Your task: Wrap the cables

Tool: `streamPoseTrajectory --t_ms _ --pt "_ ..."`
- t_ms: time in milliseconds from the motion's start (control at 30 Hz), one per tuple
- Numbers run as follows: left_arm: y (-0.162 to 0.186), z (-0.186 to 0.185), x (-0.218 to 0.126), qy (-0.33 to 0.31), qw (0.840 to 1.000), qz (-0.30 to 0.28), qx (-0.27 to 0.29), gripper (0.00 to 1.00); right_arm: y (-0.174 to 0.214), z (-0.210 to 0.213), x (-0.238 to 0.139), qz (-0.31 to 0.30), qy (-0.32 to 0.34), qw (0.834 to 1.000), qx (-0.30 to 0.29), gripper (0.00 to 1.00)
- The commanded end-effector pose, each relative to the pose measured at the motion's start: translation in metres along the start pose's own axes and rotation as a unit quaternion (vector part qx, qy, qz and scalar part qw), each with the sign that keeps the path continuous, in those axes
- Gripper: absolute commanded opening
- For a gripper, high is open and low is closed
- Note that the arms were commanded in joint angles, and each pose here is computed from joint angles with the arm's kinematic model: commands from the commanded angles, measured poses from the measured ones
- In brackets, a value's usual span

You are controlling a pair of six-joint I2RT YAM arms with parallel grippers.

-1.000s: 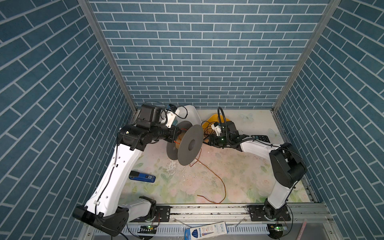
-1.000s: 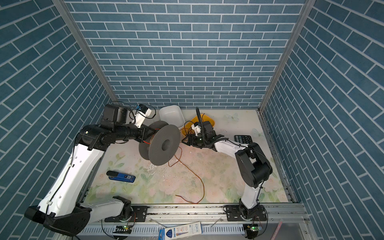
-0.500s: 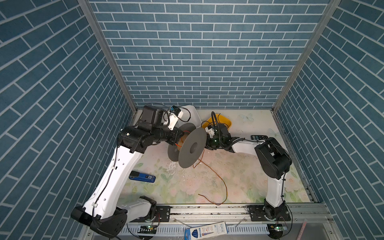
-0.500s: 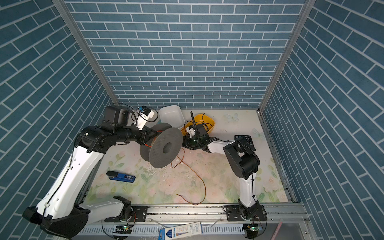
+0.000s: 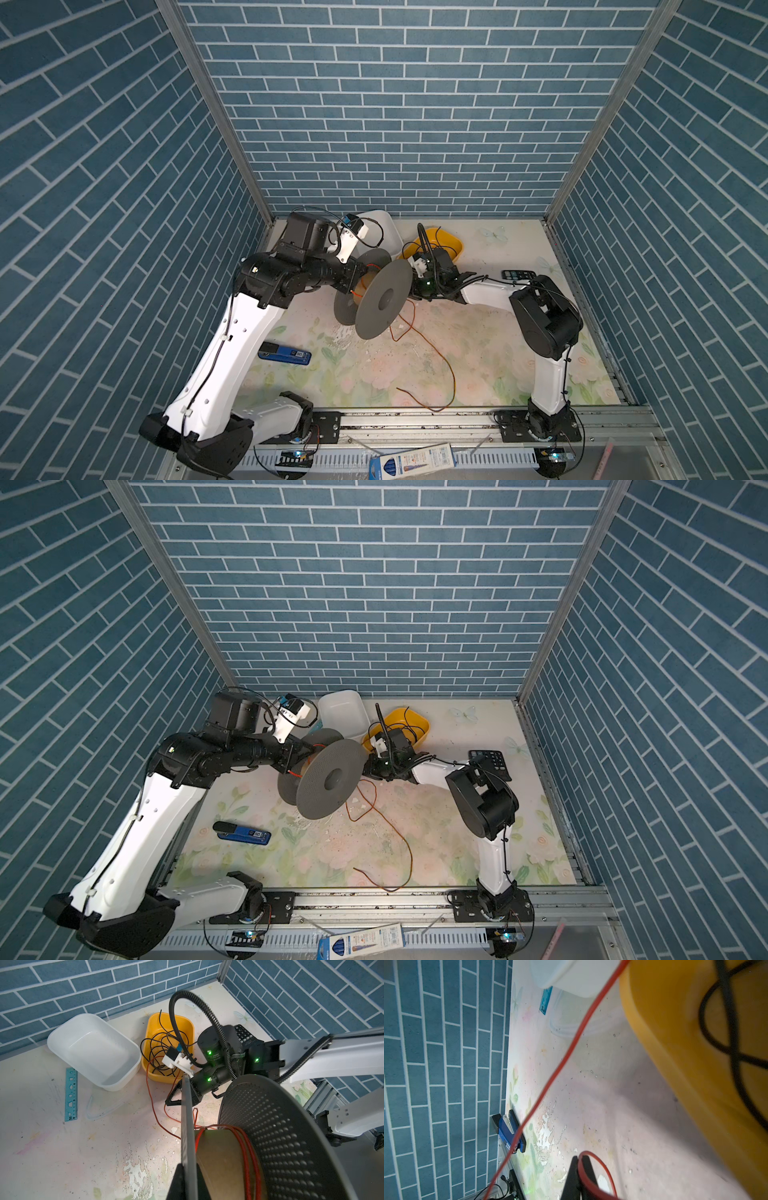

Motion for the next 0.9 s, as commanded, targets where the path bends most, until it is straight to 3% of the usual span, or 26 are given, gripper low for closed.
streamPoseTrajectory --t_ms 0,367,533,667,767,867 --pt "-0.005 -0.016 -0.023 0.025 0.999 -0.034 0.024 0.00 -0.041 0.034 -0.077 -0.056 0.052 0.993 -0.090 0.00" --pt "-0.002 -0.031 -0.013 0.023 0.997 0.001 0.072 0.00 -0.117 0.026 -0.238 -0.154 0.160 0.972 -0.070 0.00" --pt "-0.001 -0.026 -0.015 -0.007 0.997 0.000 0.077 0.00 -0.148 -0.012 -0.304 -0.213 0.210 0.954 -0.008 0.00" --pt "-0.001 -0.021 -0.014 -0.040 0.996 0.006 0.078 0.00 -0.163 -0.047 -0.335 -0.228 0.242 0.943 0.034 0.01" --pt "-0.002 -0.019 -0.011 -0.046 0.996 0.008 0.078 0.00 -0.171 -0.074 -0.343 -0.224 0.239 0.943 0.064 0.15" --pt "-0.005 -0.020 -0.006 -0.041 0.996 0.007 0.074 0.00 -0.176 -0.088 -0.328 -0.192 0.204 0.957 0.077 0.28"
Point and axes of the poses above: each gripper's point midway between its finger pads, its own x axis out along the fingers, its own z axis along the line the jaws close on, y = z × x, the point moved 9 cm from there along -x, back along the fingers, and after that the axes turned 7 degrees about -x, right-handed, at the moved point
